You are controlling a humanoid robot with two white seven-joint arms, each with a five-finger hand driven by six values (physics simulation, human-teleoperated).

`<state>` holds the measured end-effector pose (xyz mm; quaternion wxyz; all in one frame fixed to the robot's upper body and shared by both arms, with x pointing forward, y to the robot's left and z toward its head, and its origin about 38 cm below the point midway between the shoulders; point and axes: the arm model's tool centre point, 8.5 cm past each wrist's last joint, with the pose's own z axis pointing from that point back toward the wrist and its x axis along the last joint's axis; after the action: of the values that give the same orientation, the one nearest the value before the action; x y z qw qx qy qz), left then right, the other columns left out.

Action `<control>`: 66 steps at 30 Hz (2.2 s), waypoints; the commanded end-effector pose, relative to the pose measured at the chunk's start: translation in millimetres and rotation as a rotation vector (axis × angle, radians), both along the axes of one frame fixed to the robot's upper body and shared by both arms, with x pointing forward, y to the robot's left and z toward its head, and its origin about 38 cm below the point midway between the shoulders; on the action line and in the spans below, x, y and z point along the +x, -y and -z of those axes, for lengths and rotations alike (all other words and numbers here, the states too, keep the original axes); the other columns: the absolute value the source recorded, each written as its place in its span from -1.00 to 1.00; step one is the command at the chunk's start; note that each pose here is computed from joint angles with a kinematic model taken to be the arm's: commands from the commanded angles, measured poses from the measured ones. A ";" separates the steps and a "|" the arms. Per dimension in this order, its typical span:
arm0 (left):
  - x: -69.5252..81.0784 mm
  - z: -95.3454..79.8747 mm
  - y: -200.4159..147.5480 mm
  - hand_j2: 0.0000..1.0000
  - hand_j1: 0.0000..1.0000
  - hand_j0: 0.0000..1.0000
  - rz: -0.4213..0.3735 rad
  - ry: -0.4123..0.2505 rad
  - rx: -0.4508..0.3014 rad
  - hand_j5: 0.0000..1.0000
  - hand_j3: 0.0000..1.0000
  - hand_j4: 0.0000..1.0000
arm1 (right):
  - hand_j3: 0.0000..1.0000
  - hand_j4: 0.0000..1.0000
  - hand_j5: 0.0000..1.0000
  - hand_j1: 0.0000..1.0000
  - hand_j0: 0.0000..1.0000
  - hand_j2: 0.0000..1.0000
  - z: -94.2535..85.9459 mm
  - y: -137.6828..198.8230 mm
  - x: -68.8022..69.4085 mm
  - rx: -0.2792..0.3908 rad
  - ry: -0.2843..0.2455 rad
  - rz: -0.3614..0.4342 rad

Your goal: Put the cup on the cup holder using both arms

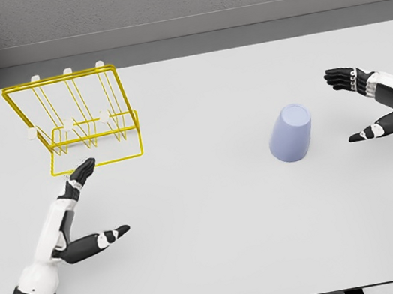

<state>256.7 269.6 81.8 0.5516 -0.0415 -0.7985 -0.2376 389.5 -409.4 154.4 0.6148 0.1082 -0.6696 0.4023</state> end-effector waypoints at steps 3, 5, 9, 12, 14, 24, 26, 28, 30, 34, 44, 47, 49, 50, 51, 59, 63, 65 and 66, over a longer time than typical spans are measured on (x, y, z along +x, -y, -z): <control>-15.1 15.1 17.0 1.00 1.00 1.00 0.052 -0.063 -0.020 1.00 1.00 1.00 | 1.00 1.00 1.00 1.00 1.00 1.00 0.1 1.3 0.6 0.007 -0.002 0.006; -19.7 20.6 20.7 1.00 1.00 1.00 0.055 -0.104 -0.052 1.00 1.00 1.00 | 1.00 1.00 1.00 1.00 1.00 1.00 -0.5 1.6 1.9 0.007 -0.003 0.010; -7.5 12.3 29.7 1.00 1.00 1.00 0.066 -0.105 -0.122 1.00 1.00 1.00 | 1.00 1.00 1.00 1.00 1.00 1.00 5.8 -17.1 6.0 0.041 -0.016 -0.014; -2.3 8.9 42.8 1.00 1.00 1.00 0.107 -0.108 -0.168 1.00 1.00 1.00 | 1.00 1.00 1.00 1.00 1.00 1.00 13.4 -25.5 6.2 0.056 -0.044 -0.019; -2.4 5.6 44.3 1.00 1.00 1.00 0.111 -0.100 -0.175 1.00 1.00 1.00 | 1.00 1.00 1.00 1.00 1.00 1.00 14.7 -25.2 6.6 0.060 -0.043 -0.016; 2.3 2.3 46.4 1.00 1.00 1.00 0.114 -0.086 -0.177 1.00 1.00 1.00 | 1.00 1.00 1.00 1.00 1.00 1.00 19.3 -19.7 13.0 0.072 -0.044 0.017; 3.6 1.6 44.2 1.00 1.00 1.00 0.108 -0.082 -0.174 1.00 1.00 1.00 | 1.00 1.00 1.00 1.00 1.00 1.00 23.1 -12.4 15.6 0.066 -0.055 0.042; 3.4 2.3 44.2 1.00 1.00 1.00 0.107 -0.084 -0.174 1.00 1.00 1.00 | 1.00 1.00 1.00 1.00 1.00 1.00 29.5 -6.7 15.0 0.065 -0.072 0.062; 2.7 2.7 44.5 1.00 1.00 1.00 0.111 -0.084 -0.171 1.00 1.00 1.00 | 1.00 1.00 1.00 1.00 1.00 1.00 33.4 -2.1 14.2 0.062 -0.084 0.077; 3.8 3.9 43.0 1.00 1.00 1.00 0.098 -0.091 -0.176 1.00 1.00 1.00 | 1.00 1.00 1.00 1.00 1.00 1.00 36.6 -15.4 16.1 0.089 -0.079 0.058; 8.3 19.9 47.0 1.00 1.00 1.00 0.039 -0.219 -0.137 1.00 1.00 1.00 | 1.00 1.00 1.00 1.00 1.00 1.00 38.2 -21.3 16.4 0.099 -0.130 0.063; 10.0 19.4 45.4 1.00 1.00 1.00 0.028 -0.236 -0.167 1.00 1.00 1.00 | 1.00 1.00 1.00 1.00 1.00 1.00 40.8 -16.9 18.0 0.101 -0.128 0.078; 10.4 21.2 45.1 1.00 1.00 1.00 0.021 -0.251 -0.161 1.00 1.00 1.00 | 1.00 1.00 1.00 1.00 1.00 1.00 44.9 -20.4 16.6 0.107 -0.137 0.075; 11.2 22.4 45.0 1.00 1.00 1.00 0.016 -0.261 -0.152 1.00 1.00 1.00 | 1.00 1.00 1.00 1.00 1.00 1.00 45.4 -21.6 16.3 0.109 -0.140 0.073; 12.0 22.6 44.1 1.00 1.00 1.00 0.010 -0.265 -0.148 1.00 1.00 1.00 | 1.00 1.00 1.00 1.00 1.00 1.00 45.6 -24.2 16.5 0.114 -0.138 0.069; 11.3 21.7 43.5 1.00 1.00 1.00 0.011 -0.263 -0.147 1.00 1.00 1.00 | 1.00 1.00 1.00 1.00 1.00 1.00 50.3 -27.8 16.6 0.125 -0.149 0.070; 12.7 20.1 43.4 1.00 1.00 1.00 0.013 -0.258 -0.147 1.00 1.00 1.00 | 1.00 1.00 1.00 1.00 1.00 1.00 51.6 -25.8 16.8 0.125 -0.154 0.078; 12.7 20.0 43.5 1.00 1.00 1.00 0.013 -0.257 -0.145 1.00 1.00 1.00 | 1.00 1.00 1.00 1.00 1.00 1.00 53.4 -29.8 17.1 0.134 -0.154 0.074; 12.6 20.2 43.6 1.00 1.00 1.00 0.014 -0.259 -0.144 1.00 1.00 1.00 | 1.00 1.00 1.00 1.00 1.00 1.00 54.3 -30.3 16.7 0.135 -0.156 0.073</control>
<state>269.4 226.3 61.3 0.6445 -0.1170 -0.7352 -0.1743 405.9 -380.6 100.8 0.6709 0.1523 -0.6474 0.3281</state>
